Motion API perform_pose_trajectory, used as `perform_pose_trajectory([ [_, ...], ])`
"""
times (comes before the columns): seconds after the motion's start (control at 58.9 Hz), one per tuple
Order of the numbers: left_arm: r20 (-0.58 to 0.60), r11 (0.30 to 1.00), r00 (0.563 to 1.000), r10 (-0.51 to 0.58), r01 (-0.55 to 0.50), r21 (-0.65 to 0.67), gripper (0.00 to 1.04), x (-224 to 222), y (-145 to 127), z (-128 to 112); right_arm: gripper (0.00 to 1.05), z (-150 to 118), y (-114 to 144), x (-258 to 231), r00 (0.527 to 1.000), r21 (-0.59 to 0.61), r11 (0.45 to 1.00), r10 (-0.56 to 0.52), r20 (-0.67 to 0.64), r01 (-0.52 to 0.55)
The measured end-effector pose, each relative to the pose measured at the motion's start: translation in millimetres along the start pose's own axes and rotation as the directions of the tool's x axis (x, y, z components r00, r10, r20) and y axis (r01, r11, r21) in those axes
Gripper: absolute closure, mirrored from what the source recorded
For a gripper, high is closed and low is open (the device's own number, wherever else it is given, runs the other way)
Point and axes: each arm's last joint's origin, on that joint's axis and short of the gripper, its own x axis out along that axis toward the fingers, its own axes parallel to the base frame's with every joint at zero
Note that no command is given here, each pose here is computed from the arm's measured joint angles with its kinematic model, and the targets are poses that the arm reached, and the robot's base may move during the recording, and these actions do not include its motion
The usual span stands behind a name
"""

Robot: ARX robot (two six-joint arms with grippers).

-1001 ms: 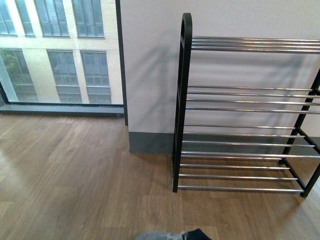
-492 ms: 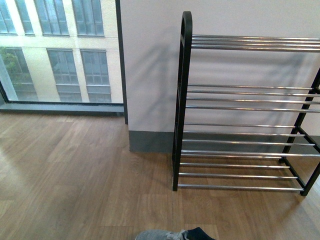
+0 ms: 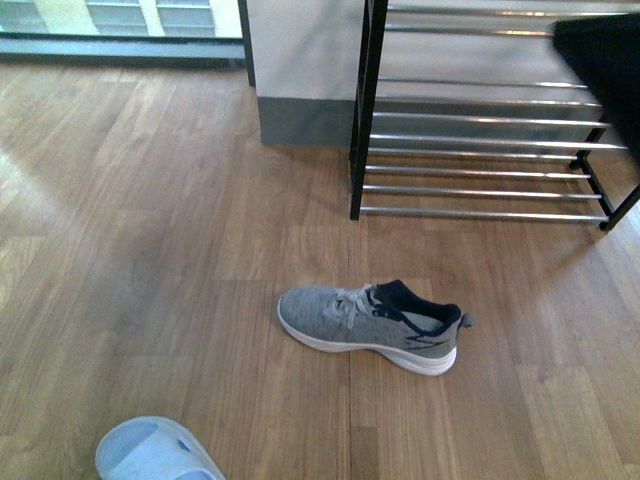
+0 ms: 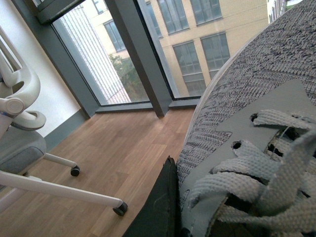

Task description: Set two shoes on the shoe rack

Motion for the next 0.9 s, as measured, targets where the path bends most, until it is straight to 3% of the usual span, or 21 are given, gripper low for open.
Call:
perform_pose_trajectory([
  [0.119,-0.001,1.000,1.000,0.001,-0.001,0.000,1.03,0.0,0.0,0.0,0.09,-29.7,8.1,50.5,0.984,-0.056,0.998,0.031,-0.177,-0.042],
  [0.305,-0.001,1.000,1.000,0.002,-0.002,0.000,1.03,0.0,0.1,0.0,0.09,-67.4,20.6,111.4,0.944,-0.155,0.984,0.037,-0.328,-0.093],
  [0.492,0.000,1.000,1.000,0.001,-0.001,0.000,1.03,0.0,0.0,0.0,0.09,-112.0,41.1,143.6,0.864,-0.193,0.958,0.093,-0.495,-0.213],
  [0.662,-0.001,1.000,1.000,0.001,-0.001,0.000,1.03,0.0,0.0,0.0,0.09,-140.2,53.3,160.7,0.808,-0.218,0.932,0.116,-0.578,-0.290],
  [0.899,-0.001,1.000,1.000,0.001,-0.001,0.000,1.03,0.0,0.0,0.0,0.09,-171.2,56.9,186.0,0.773,-0.269,0.892,0.128,-0.621,-0.363],
])
